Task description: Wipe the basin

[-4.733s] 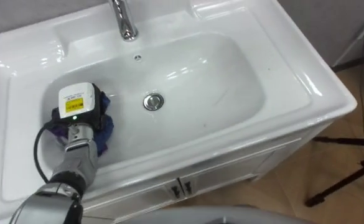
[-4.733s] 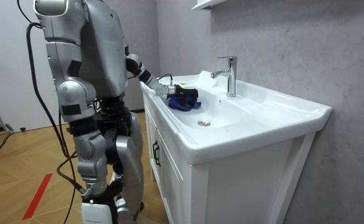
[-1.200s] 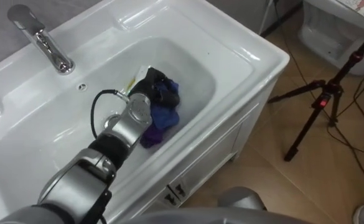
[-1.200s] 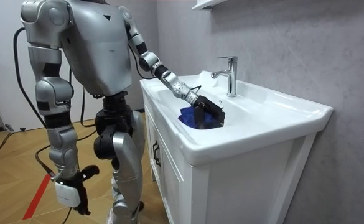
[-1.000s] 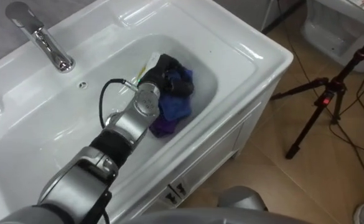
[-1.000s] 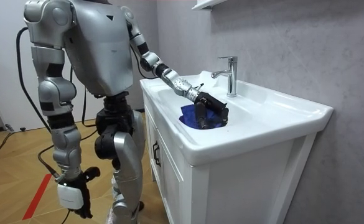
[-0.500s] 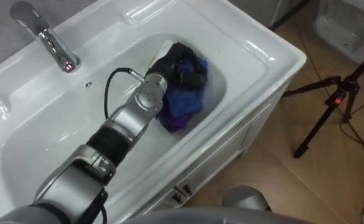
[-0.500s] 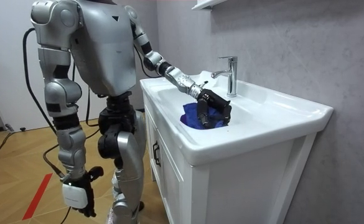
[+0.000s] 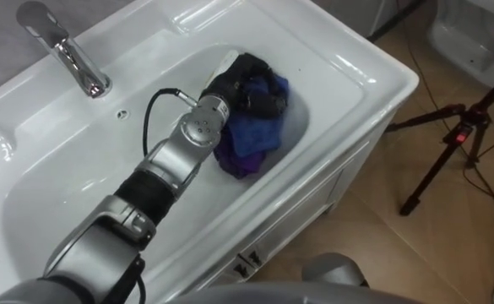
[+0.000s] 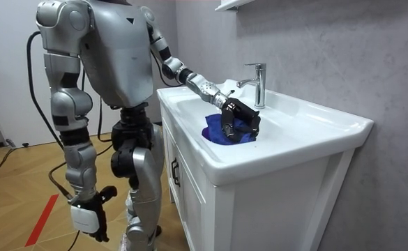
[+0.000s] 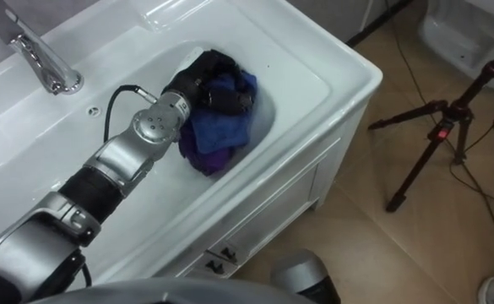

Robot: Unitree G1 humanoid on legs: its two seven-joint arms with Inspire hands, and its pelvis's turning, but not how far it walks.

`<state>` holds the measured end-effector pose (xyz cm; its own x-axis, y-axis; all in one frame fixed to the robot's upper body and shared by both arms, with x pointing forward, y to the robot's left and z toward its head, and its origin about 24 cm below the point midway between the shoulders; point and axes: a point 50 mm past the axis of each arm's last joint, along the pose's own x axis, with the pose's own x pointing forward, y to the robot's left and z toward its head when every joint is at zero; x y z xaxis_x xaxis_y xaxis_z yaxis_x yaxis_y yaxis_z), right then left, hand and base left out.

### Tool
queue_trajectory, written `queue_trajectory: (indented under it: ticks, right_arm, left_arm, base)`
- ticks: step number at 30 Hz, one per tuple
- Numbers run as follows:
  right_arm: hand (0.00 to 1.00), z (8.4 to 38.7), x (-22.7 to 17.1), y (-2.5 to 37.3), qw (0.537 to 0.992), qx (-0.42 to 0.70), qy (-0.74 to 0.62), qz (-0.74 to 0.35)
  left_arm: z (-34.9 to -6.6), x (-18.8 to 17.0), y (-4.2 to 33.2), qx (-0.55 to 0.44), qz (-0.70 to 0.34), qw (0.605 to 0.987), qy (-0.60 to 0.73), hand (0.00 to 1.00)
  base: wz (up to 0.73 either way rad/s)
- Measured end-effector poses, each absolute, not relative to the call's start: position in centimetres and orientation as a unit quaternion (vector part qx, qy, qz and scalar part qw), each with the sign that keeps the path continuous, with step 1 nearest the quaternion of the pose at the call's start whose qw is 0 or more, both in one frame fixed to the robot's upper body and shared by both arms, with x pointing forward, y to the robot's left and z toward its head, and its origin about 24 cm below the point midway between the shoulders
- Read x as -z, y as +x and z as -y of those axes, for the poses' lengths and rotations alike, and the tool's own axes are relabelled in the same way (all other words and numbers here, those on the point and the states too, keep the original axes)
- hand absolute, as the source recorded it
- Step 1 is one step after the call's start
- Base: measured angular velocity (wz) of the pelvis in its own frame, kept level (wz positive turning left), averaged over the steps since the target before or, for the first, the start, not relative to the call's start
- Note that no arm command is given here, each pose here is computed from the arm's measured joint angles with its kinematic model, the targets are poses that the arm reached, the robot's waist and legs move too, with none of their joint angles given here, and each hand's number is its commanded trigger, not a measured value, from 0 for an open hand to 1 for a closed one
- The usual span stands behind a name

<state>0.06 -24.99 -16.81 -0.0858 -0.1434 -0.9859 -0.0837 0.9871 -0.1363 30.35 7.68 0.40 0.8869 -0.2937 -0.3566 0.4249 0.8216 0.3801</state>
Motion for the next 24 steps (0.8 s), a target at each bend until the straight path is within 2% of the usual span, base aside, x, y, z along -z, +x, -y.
queue_trajectory:
  ticks: [20,24]
  right_arm:
    - [0.0,25.1,16.8,-0.9,0.662,0.035,-0.067,-0.746]
    - [0.0,25.1,16.8,-1.4,0.658,0.034,-0.071,-0.749]
  left_arm:
    - [-8.4,-0.3,30.5,0.191,-0.146,0.942,0.235,1.0]
    - [-8.7,0.9,30.0,0.191,-0.157,0.94,0.233,1.0]
  base:
    - [-0.02]
    - [-0.05]
